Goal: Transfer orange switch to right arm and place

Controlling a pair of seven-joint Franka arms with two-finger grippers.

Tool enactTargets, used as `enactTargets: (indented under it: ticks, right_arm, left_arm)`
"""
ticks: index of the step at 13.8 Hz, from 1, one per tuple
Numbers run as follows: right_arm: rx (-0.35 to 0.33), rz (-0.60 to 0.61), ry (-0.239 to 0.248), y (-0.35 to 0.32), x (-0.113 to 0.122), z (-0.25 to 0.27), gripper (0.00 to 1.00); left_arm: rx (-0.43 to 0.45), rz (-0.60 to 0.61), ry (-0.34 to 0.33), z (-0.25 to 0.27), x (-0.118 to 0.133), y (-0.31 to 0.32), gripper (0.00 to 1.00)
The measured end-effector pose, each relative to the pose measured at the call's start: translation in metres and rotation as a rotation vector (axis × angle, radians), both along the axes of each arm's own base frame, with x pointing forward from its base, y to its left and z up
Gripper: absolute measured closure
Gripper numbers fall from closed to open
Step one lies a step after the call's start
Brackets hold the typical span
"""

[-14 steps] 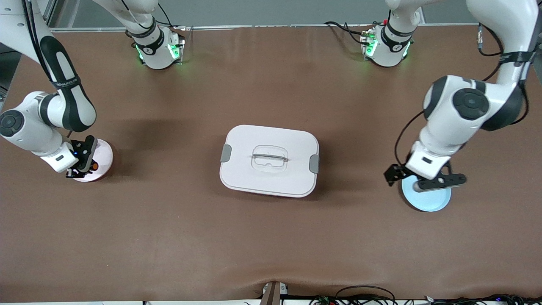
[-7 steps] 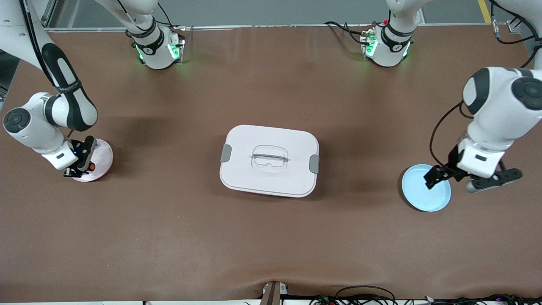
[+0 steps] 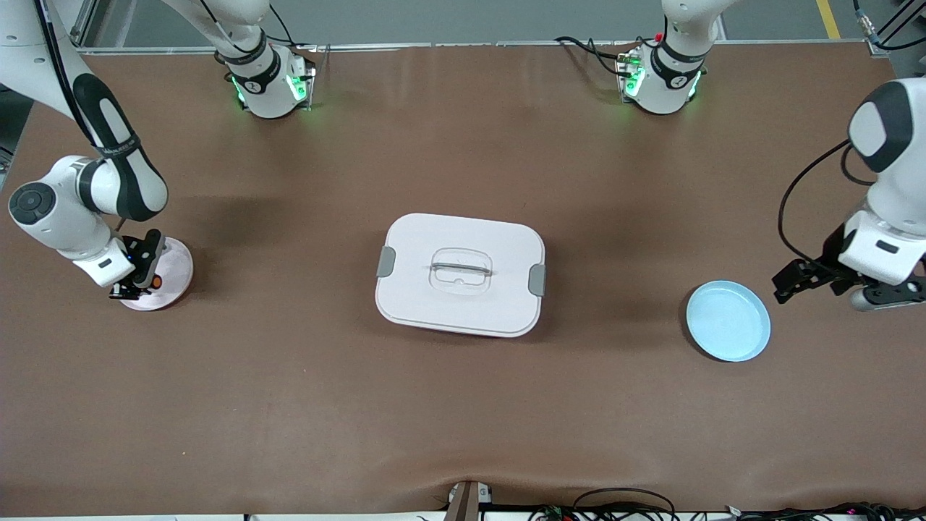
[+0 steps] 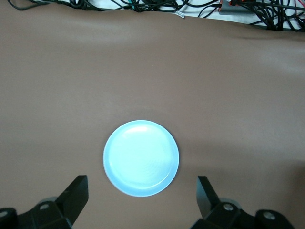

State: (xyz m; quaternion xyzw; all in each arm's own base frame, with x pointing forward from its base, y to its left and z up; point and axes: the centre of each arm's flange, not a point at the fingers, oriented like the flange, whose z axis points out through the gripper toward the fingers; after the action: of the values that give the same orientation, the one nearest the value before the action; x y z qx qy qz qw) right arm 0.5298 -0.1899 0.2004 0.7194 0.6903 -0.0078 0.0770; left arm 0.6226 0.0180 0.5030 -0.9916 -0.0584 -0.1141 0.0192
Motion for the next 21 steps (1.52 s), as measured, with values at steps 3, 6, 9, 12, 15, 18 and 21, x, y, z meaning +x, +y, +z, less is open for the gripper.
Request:
enactTargets:
  ticks: [3,6,9,12,15,18,21]
  right_arm:
    - [0.003,-0.003,0.001,-0.002,-0.003,-0.014,0.58]
    - [0.004,-0.005,-0.001,-0.003,-0.004,-0.02,0.58]
    - [0.004,-0.009,-0.006,-0.004,-0.004,-0.021,0.51]
    - [0.004,-0.014,-0.009,-0.005,-0.003,-0.02,0.22]
    - [0.004,-0.034,0.019,-0.002,0.008,0.0,0.0]
    - [0.003,-0.144,0.089,0.006,0.021,0.051,0.0]
    - [-0.009,-0.294,0.111,0.011,0.025,0.111,0.0]
  left_arm:
    - [-0.001,-0.025,0.021,0.033,-0.001,0.008,0.0]
    - [-0.005,-0.043,0.046,0.061,-0.005,-0.006,0.0]
    - [-0.006,-0.038,0.051,0.095,-0.016,-0.021,0.0]
    - [-0.014,-0.026,0.036,0.122,-0.033,-0.023,0.0]
    - [-0.013,-0.041,0.021,0.137,-0.043,-0.033,0.0]
    - [-0.013,-0.055,0.035,0.138,-0.046,-0.042,0.0]
    - [-0.012,-0.055,0.052,0.144,-0.053,-0.042,0.0]
